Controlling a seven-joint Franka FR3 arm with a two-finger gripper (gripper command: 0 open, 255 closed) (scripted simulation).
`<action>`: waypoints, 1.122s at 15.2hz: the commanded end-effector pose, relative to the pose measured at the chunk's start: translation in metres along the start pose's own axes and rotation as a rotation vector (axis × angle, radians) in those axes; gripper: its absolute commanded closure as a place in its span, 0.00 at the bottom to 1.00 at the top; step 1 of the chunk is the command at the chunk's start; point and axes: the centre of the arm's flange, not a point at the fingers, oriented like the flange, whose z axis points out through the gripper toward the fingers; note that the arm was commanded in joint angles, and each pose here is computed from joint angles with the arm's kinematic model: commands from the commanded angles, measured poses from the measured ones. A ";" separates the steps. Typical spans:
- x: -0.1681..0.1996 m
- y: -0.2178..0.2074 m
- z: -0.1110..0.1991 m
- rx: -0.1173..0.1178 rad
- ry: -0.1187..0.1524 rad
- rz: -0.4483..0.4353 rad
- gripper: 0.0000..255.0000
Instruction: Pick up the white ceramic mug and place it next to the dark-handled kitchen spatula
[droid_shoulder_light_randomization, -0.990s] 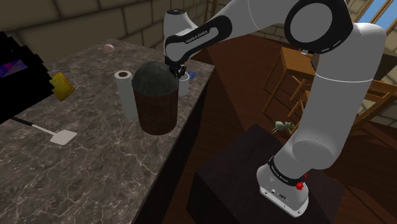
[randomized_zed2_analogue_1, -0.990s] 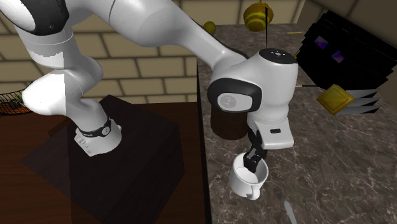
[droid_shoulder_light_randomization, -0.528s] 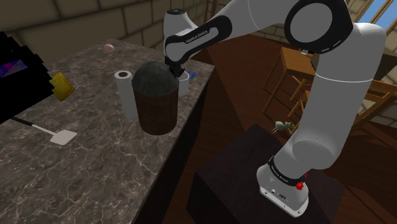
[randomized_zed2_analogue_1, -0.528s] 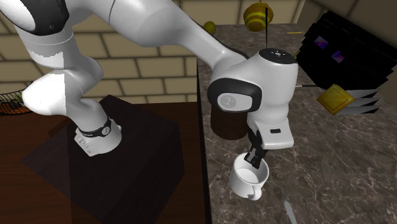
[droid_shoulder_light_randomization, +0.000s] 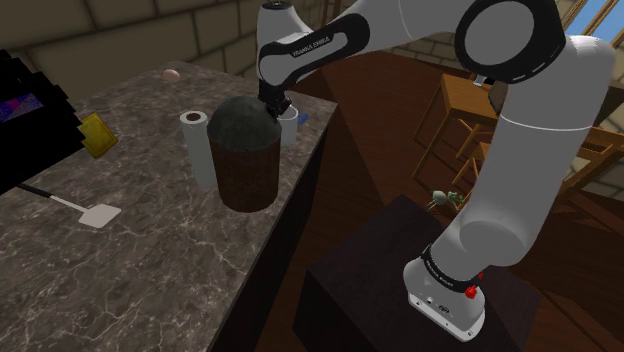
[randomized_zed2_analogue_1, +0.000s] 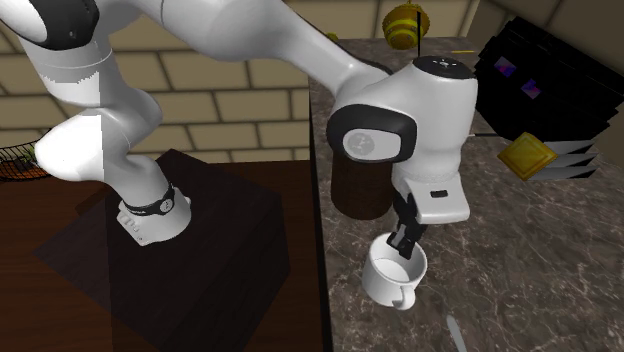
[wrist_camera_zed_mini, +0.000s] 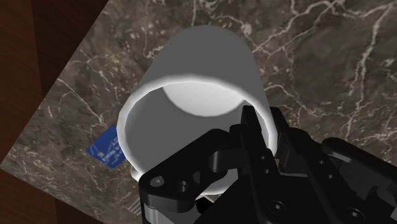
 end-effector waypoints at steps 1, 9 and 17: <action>0.002 0.000 -0.011 0.000 0.000 0.000 1.00; 0.009 0.001 -0.053 0.000 0.000 0.000 1.00; 0.015 0.002 -0.095 0.000 0.000 0.000 1.00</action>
